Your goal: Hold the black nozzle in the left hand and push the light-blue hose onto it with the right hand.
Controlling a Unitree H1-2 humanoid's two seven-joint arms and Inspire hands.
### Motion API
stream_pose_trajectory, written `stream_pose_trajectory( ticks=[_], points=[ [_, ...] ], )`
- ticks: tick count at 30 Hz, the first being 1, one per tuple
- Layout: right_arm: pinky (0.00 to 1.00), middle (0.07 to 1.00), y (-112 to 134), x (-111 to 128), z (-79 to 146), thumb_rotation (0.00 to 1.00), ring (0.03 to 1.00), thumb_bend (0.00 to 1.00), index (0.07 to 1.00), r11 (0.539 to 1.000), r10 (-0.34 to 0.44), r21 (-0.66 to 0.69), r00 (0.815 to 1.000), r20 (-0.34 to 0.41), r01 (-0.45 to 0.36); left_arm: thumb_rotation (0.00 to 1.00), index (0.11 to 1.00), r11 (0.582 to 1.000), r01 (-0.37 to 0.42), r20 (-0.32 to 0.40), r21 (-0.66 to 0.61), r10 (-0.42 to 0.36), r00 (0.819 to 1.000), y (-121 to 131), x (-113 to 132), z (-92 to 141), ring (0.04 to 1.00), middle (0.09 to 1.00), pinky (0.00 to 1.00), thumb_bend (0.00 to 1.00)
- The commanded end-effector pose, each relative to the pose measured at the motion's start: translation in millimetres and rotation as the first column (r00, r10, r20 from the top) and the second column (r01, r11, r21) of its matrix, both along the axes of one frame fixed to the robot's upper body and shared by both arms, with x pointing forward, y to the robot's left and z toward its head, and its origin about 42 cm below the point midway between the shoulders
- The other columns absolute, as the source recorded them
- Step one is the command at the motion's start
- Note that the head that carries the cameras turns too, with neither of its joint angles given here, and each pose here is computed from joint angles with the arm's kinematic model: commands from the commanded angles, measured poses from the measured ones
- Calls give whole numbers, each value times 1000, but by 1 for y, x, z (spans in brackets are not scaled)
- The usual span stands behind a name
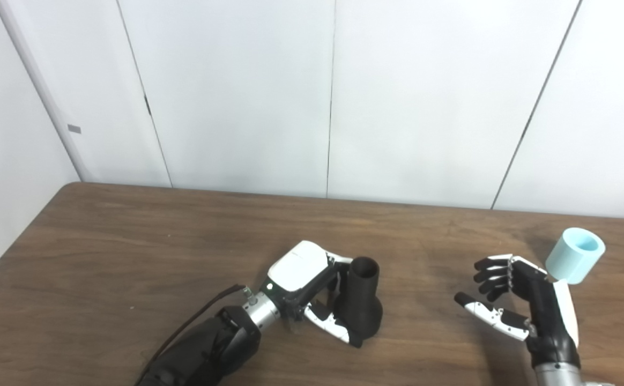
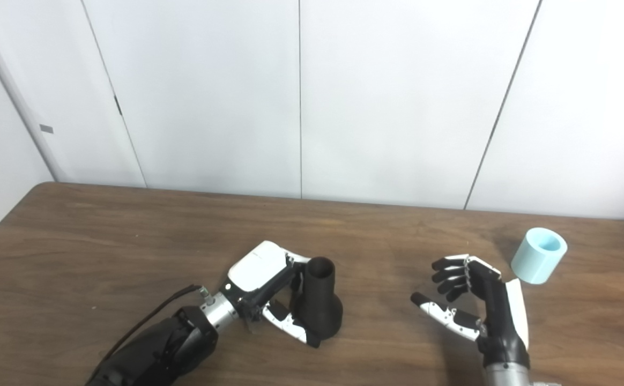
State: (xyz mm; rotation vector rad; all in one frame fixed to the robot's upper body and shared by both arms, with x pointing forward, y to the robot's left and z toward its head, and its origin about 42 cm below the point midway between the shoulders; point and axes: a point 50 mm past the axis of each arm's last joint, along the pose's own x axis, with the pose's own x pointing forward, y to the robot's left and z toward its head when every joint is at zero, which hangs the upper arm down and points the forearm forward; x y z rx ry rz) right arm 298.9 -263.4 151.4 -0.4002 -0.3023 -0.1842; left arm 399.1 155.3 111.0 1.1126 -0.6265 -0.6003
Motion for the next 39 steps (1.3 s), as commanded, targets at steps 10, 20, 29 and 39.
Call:
stream_pose_trajectory(
  ticks=[10, 20, 29, 39],
  points=[
    [456, 656, -40, 6, 103, 64, 539, 671, 611, 984, 71, -171, 993, 89, -55, 0, 502, 989, -1, -182, 150, 29, 983, 20, -44, -67, 369, 439, 293, 523],
    [748, 894, -59, 19, 157, 102, 865, 880, 846, 928, -210, -291, 972, 106, 232, 0, 504, 989, -18, -187, 144, 45, 981, 57, -43, -67, 364, 417, 294, 520],
    [875, 962, -116, 36, 146, 202, 962, 897, 906, 910, -344, -238, 939, 19, 338, 0, 504, 987, -18, -183, 157, 47, 982, 71, -40, -65, 370, 416, 295, 521],
    [878, 959, -150, 52, 134, 253, 953, 912, 948, 878, -372, -360, 923, -97, 316, 0, 503, 988, -7, -176, 155, 35, 984, 79, -39, -59, 365, 412, 295, 520]
  ],
)
